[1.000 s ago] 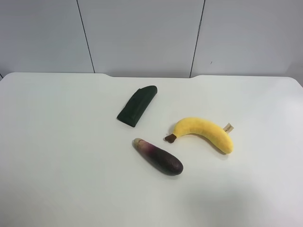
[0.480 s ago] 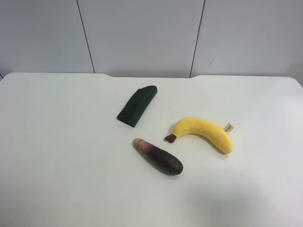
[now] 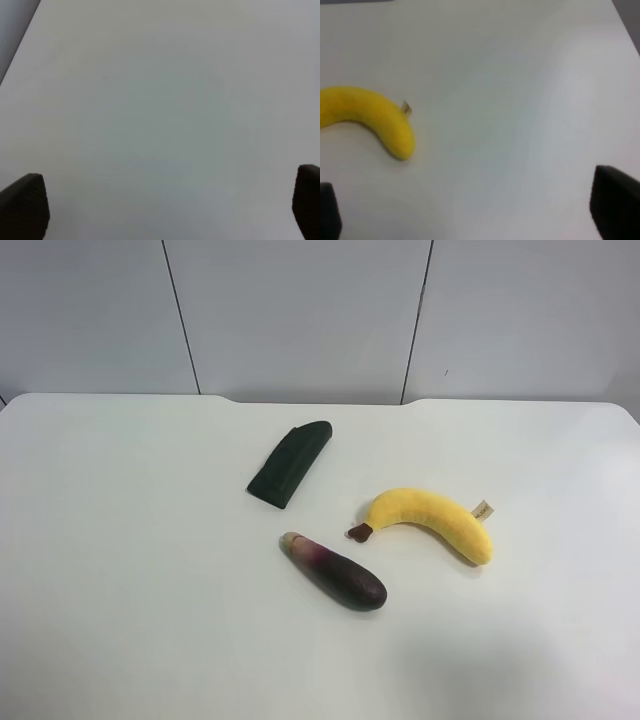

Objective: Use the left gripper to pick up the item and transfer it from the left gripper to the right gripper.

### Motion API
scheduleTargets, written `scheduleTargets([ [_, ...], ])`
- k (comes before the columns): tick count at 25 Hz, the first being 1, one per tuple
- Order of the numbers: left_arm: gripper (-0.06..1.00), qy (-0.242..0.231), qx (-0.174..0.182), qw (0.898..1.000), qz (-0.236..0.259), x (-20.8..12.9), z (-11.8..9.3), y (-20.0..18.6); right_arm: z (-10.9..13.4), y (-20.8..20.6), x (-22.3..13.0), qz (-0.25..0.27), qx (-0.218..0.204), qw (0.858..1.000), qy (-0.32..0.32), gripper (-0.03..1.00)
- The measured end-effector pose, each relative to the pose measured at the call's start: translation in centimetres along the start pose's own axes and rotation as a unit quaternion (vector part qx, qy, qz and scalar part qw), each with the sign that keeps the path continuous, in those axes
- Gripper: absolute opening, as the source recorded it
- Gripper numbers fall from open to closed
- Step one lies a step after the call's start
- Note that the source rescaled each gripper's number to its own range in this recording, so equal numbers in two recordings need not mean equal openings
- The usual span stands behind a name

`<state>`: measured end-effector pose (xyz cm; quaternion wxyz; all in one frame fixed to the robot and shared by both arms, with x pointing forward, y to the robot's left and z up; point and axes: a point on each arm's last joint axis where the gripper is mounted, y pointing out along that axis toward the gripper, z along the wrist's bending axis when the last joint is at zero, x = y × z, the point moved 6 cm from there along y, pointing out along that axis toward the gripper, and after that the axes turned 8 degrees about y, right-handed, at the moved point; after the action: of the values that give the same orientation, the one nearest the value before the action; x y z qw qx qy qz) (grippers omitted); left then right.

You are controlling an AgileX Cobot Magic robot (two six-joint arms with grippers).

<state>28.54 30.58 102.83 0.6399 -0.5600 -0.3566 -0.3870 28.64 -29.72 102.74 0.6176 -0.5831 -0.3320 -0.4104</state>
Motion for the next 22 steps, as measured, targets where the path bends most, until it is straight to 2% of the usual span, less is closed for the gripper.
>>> scheduleTargets([
  [22, 1.0, 0.0, 0.0, 1.0, 0.0, 0.0, 0.0, 0.0, 0.0, 0.0, 0.0, 0.0, 0.0, 1.0, 0.0, 1.0],
])
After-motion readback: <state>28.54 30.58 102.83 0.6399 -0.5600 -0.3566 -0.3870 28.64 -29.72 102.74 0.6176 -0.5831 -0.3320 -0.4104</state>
